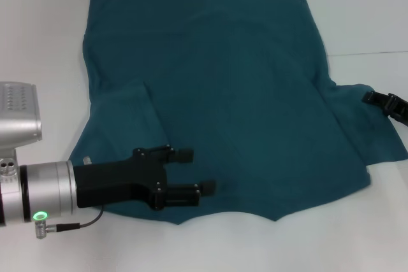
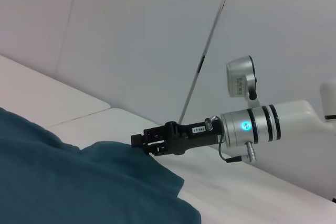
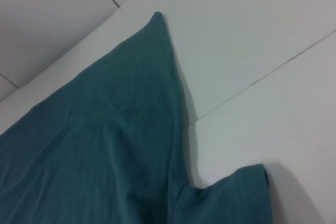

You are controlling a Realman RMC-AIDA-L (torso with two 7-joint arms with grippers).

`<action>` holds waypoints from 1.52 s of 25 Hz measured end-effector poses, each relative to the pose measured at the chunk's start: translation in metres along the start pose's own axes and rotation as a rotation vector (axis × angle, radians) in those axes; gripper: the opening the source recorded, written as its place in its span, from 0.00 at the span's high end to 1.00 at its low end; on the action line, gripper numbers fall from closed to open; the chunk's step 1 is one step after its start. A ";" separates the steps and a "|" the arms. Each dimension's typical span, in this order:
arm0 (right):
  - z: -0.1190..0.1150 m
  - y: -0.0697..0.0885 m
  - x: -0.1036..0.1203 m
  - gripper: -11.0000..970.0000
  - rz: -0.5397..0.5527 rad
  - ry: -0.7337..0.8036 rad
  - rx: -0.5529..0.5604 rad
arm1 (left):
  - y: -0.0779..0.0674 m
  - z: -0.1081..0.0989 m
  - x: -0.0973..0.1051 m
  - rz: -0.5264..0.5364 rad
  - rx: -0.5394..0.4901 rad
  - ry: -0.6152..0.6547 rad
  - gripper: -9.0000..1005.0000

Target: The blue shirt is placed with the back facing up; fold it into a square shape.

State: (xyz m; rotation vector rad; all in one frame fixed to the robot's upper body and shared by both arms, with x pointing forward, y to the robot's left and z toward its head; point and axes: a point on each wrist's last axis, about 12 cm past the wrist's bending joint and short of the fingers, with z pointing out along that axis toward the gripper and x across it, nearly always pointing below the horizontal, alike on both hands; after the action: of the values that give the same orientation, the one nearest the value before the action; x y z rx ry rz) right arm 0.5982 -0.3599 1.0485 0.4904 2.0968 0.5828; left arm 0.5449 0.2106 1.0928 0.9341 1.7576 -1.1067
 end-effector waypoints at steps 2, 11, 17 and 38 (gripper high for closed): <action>0.000 0.000 0.000 0.29 0.004 0.000 -0.003 | 0.001 -0.001 0.000 -0.002 -0.004 -0.004 0.12; 0.000 -0.001 0.000 0.54 0.008 -0.007 0.005 | 0.001 -0.005 0.000 -0.010 -0.014 -0.019 0.12; -0.001 -0.002 -0.001 0.92 0.009 -0.009 0.007 | 0.002 -0.006 0.000 -0.012 -0.019 -0.024 0.12; -0.009 -0.013 -0.020 0.99 -0.021 -0.118 0.035 | 0.003 -0.005 -0.001 -0.015 -0.021 -0.033 0.12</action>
State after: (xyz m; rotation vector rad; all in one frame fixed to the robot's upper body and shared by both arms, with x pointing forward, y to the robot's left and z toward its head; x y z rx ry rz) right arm 0.5999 -0.3832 1.0590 0.5098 2.0002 0.4942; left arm 0.5465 0.2160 1.0946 0.8868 1.7486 -1.1050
